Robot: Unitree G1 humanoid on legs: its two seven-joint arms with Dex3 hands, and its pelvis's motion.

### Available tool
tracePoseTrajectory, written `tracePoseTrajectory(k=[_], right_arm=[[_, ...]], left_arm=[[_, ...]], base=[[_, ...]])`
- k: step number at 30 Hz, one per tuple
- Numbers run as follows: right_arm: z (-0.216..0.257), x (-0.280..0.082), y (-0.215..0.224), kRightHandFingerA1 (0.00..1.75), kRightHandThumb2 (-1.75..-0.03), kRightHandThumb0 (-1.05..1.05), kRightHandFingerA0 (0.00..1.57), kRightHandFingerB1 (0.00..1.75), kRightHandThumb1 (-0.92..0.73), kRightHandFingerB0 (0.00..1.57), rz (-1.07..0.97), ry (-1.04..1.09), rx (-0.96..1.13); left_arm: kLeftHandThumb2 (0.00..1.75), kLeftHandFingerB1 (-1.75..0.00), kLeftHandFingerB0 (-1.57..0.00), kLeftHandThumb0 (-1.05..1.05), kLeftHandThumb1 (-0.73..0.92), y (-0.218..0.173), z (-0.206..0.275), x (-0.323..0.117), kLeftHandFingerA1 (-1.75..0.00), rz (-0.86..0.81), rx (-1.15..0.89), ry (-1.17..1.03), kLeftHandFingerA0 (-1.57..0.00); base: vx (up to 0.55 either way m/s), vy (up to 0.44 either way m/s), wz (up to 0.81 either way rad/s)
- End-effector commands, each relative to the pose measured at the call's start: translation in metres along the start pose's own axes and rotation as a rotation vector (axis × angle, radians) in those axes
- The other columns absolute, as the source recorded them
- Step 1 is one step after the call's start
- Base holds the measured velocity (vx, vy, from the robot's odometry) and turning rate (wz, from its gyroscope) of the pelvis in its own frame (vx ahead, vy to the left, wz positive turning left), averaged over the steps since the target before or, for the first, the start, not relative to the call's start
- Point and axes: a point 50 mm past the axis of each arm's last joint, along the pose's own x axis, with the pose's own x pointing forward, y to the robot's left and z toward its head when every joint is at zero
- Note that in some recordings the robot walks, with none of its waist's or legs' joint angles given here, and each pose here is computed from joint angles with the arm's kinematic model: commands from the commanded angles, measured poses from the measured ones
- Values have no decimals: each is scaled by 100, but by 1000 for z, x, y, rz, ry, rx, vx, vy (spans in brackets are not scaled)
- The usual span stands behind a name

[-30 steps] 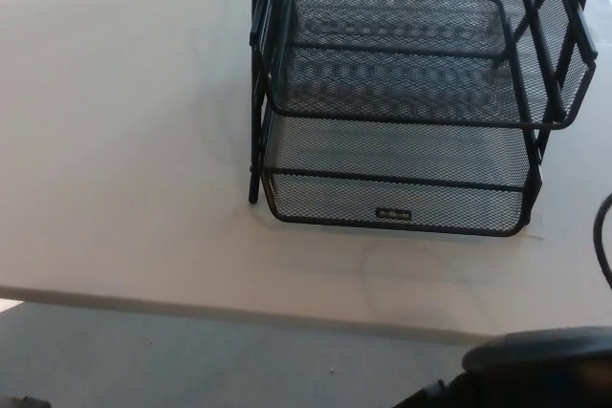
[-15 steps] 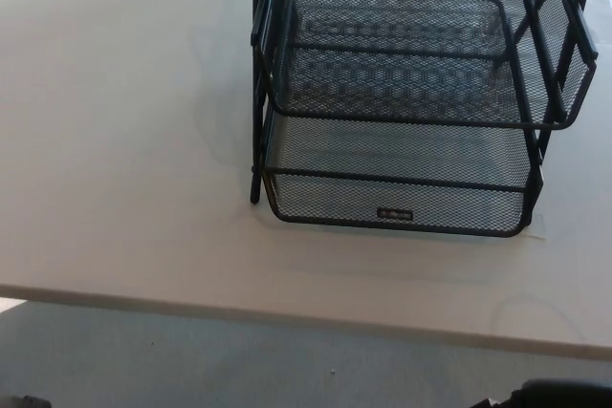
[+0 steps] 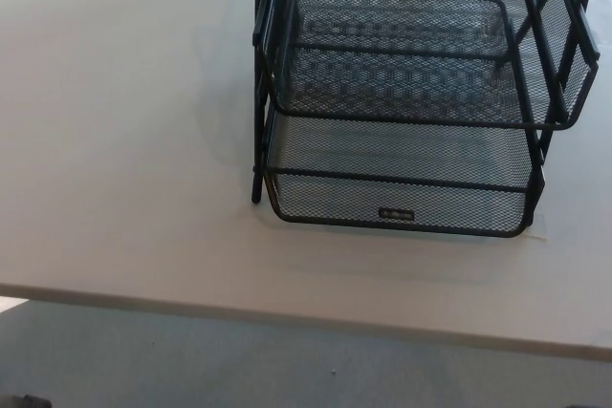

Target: A balck drawer is kept on the middle of the table and the robot uses its right hand to push it back away from the robot

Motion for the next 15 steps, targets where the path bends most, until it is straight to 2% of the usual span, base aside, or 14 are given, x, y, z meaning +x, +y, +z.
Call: tracePoseTrajectory(k=[1, 3, 4, 8, 9, 10, 15], right_arm=[[-58, 42, 7, 55, -63, -48, 73, 40, -77, 54, -255, 402, -148], [-69, 49, 11, 50, -64, -48, 72, 43, -76, 58, -221, 433, -96], [-75, 51, 12, 44, -64, -49, 61, 42, -77, 54, -195, 439, -59], [-80, 54, 14, 48, -64, -50, 59, 40, -77, 50, -149, 439, -8], [-81, 56, 14, 39, -63, -52, 48, 36, -78, 40, -135, 433, 0], [-81, 56, 14, 40, -64, -53, 44, 35, -73, 37, -129, 427, 15], [-83, 58, 14, 40, -64, -53, 44, 35, -73, 37, -130, 424, 32]], left_arm=[[62, -33, -36, -55, 74, 4, -8, -5, -38, 8, 18, 25, -50], [62, -34, -36, -55, 74, 4, -8, -6, -38, 3, 14, 22, -49], [63, -34, -35, -56, 71, 4, -8, -6, -39, 1, 14, 20, -49], [63, -34, -35, -57, 71, 4, -9, -6, -39, 2, 20, 23, -49], [63, -34, -34, -57, 71, 4, -9, -6, -39, 2, 25, 24, -47], [63, -33, -33, -56, 71, 4, -9, -6, -38, 2, 23, 26, -46], [63, -33, -33, -56, 71, 4, -9, -6, -38, 2, 18, 28, -46]], base=[[0, 0, 0], [0, 0, 0], [0, 0, 0], [0, 0, 0], [0, 0, 0], [0, 0, 0], [0, 0, 0]])
